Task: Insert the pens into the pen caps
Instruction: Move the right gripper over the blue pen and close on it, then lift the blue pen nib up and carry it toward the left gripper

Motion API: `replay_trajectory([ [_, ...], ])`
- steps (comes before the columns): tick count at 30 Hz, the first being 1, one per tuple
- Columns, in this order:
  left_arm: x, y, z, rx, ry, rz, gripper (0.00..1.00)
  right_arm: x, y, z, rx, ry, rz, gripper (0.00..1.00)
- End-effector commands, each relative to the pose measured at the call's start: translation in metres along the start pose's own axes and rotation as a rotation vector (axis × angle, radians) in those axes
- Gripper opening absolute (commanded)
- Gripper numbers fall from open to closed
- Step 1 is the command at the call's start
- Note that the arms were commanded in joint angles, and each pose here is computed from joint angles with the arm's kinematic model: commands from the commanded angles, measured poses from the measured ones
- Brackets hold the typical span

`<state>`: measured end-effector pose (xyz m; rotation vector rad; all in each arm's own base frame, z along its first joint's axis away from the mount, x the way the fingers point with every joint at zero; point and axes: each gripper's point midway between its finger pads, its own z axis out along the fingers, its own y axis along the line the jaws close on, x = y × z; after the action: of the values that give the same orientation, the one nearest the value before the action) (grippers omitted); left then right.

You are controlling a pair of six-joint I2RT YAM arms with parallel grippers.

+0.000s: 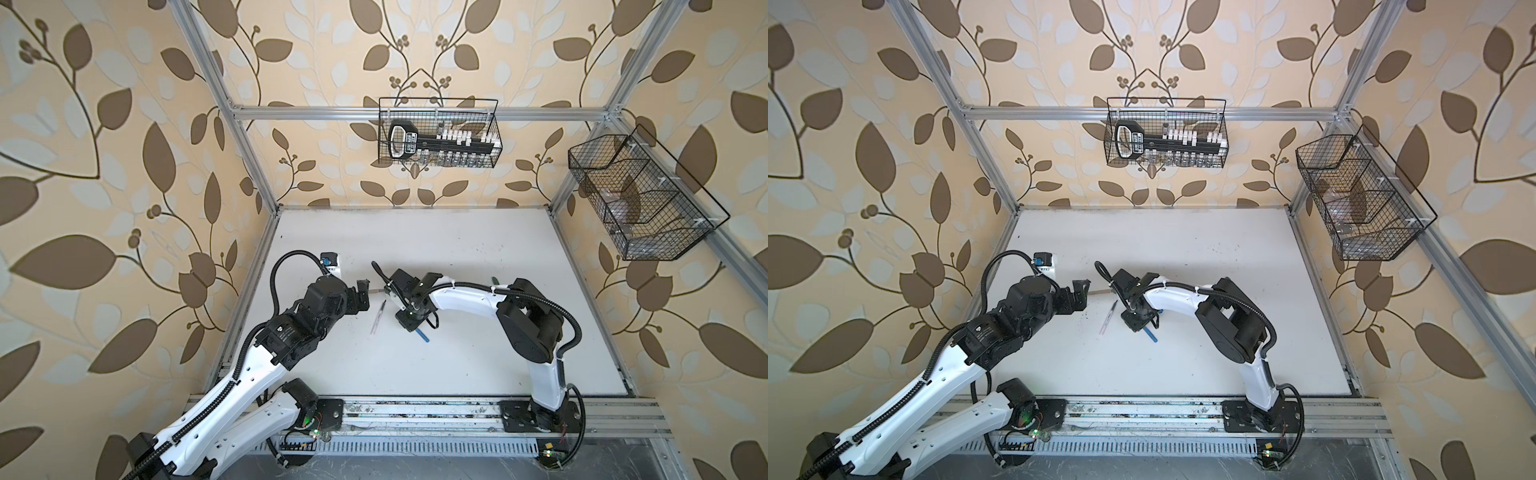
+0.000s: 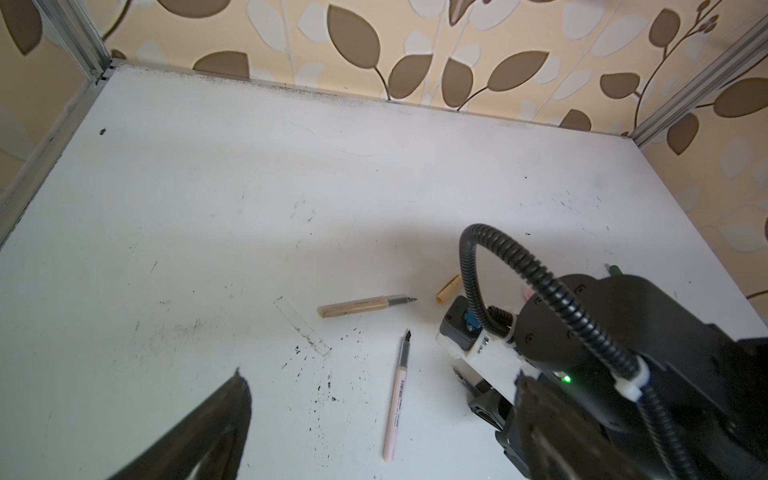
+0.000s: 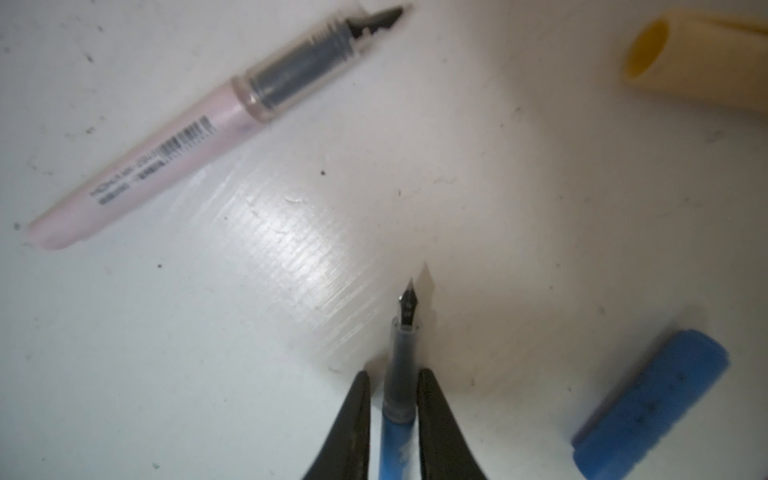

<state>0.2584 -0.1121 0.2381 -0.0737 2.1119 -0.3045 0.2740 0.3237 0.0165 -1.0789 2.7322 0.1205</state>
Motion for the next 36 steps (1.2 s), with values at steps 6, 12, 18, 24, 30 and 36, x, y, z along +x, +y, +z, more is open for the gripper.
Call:
replay_trajectory([
  [6, 0.002, -0.004, 0.003, 0.030, 0.000, -0.004, 0.99, -0.004, -0.005, -0.005, -0.041, -0.043, 0.027, 0.14],
  [12, 0.012, -0.010, 0.009, 0.073, 0.019, 0.007, 0.99, -0.015, -0.009, -0.020, -0.135, -0.148, 0.084, 0.11],
  [18, 0.027, -0.023, 0.021, 0.138, 0.064, 0.029, 0.99, -0.021, -0.025, -0.037, -0.223, -0.263, 0.168, 0.07],
  [24, 0.048, -0.056, 0.035, 0.316, 0.130, 0.038, 0.99, -0.025, -0.044, -0.066, -0.350, -0.431, 0.264, 0.05],
  [30, 0.071, -0.090, 0.046, 0.513, 0.197, 0.035, 0.99, -0.023, -0.064, -0.101, -0.472, -0.614, 0.371, 0.03],
  [36, 0.089, -0.128, 0.050, 0.676, 0.213, 0.028, 0.99, -0.021, -0.075, -0.129, -0.556, -0.777, 0.465, 0.03],
])
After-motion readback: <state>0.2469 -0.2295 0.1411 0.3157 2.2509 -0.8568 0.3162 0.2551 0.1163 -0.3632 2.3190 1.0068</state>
